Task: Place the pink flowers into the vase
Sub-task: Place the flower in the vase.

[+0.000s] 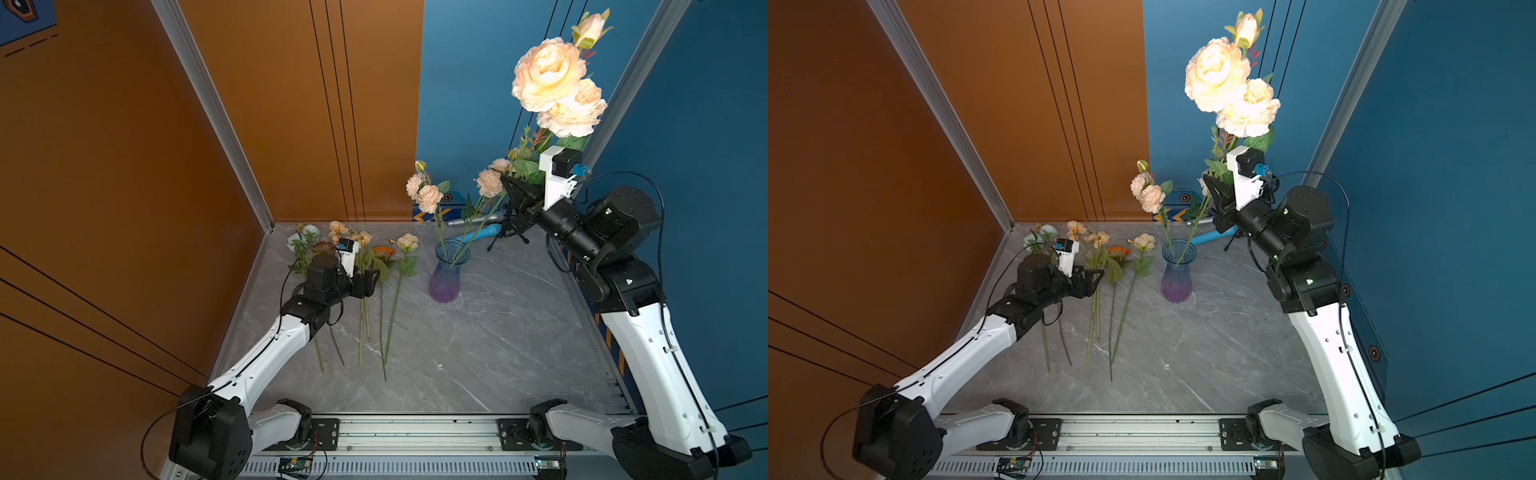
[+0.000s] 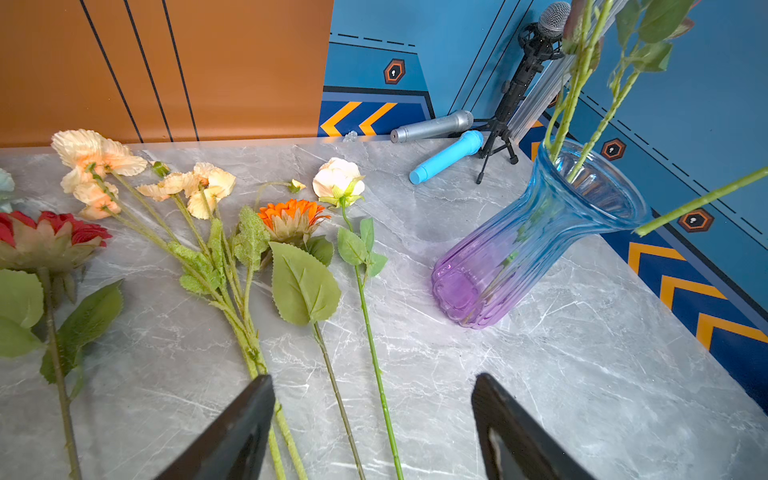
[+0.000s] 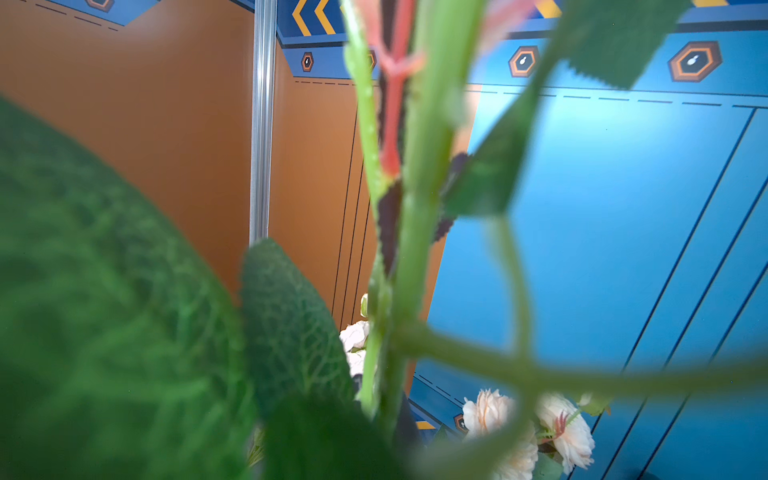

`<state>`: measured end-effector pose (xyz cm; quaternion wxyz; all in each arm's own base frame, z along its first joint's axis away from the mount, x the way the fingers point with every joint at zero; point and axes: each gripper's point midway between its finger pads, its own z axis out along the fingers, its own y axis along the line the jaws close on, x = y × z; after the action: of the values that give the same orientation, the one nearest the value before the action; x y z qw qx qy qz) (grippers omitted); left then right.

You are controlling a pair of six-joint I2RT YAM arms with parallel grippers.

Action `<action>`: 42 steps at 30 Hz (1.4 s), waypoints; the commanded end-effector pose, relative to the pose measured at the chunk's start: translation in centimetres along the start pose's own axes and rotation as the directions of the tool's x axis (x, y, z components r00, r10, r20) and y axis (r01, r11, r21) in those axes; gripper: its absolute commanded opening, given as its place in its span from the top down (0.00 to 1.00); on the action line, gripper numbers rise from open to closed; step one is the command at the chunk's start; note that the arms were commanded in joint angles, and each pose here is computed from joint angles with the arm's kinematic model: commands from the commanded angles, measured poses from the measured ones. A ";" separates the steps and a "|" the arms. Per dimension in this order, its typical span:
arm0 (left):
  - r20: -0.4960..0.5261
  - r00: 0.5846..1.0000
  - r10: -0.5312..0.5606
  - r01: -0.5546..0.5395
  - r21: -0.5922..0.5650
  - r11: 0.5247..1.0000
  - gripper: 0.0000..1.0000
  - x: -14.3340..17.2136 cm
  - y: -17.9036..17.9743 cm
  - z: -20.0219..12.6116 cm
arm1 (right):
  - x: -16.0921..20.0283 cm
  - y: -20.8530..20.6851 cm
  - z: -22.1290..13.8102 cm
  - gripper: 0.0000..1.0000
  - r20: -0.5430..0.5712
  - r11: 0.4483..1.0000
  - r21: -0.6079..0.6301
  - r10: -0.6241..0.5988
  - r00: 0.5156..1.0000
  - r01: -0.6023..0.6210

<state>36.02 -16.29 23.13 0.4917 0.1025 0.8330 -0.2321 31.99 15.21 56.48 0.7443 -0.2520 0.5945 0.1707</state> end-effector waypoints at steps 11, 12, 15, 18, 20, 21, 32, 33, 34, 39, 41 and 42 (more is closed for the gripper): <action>-0.023 0.999 0.025 -0.025 -0.024 0.999 0.22 1.1 0.4 -0.1 | -1.6 -0.8 0.2 0.97 0.035 1.000 0.018 -0.017 0.999 0.016; -0.024 0.999 0.025 -0.026 -0.025 0.999 0.22 1.1 0.5 -0.1 | -1.3 -0.9 0.3 0.96 0.029 1.000 0.016 -0.014 0.999 0.013; -0.027 0.999 0.027 -0.028 -0.030 0.999 0.22 1.2 0.6 -0.1 | -0.5 -0.7 0.7 0.97 0.019 1.000 0.005 -0.002 1.000 0.002; -0.030 0.999 0.032 -0.033 -0.035 0.999 0.22 1.2 0.6 -0.2 | 0.5 -0.6 1.2 0.97 0.005 1.000 -0.004 0.015 1.000 -0.015; -0.032 0.999 0.035 -0.036 -0.038 0.999 0.22 1.2 0.6 -0.3 | 1.2 -0.6 1.4 0.97 -0.006 1.000 -0.008 0.024 1.000 -0.024; -0.033 0.999 0.035 -0.036 -0.042 0.998 0.22 1.2 0.7 -0.3 | 1.5 -0.6 1.5 0.97 -0.010 1.000 -0.008 0.026 1.000 -0.026; -0.037 0.998 0.049 -0.051 -0.063 0.997 0.22 1.2 1.0 -0.8 | 5.0 -0.2 2.9 0.96 -0.069 0.997 -0.030 0.072 0.995 -0.074; -0.039 0.998 0.049 -0.052 -0.066 0.997 0.22 1.2 1.0 -0.8 | 5.2 -0.2 2.9 0.96 -0.074 0.997 -0.030 0.075 0.994 -0.078; -0.041 0.998 0.049 -0.052 -0.065 0.997 0.22 1.2 1.0 -0.8 | 5.6 -0.2 3.1 0.97 -0.080 0.996 -0.031 0.079 0.994 -0.082; -0.037 0.998 0.053 -0.056 -0.069 0.996 0.22 1.0 1.1 -0.8 | 7.6 -0.2 3.7 0.97 -0.111 0.994 -0.030 0.102 0.989 -0.106; -0.038 0.998 0.054 -0.057 -0.069 0.996 0.22 1.0 1.1 -0.8 | 8.3 -0.2 3.9 0.96 -0.120 0.993 -0.029 0.111 0.987 -0.115; -0.039 0.998 0.053 -0.056 -0.070 0.996 0.22 1.1 1.1 -0.7 | 8.5 -0.2 4.0 0.97 -0.123 0.992 -0.029 0.115 0.986 -0.120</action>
<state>35.62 -15.29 22.02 0.4832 0.1076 0.8461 -0.1976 37.08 16.41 48.82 0.6871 -0.2401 0.6581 0.1926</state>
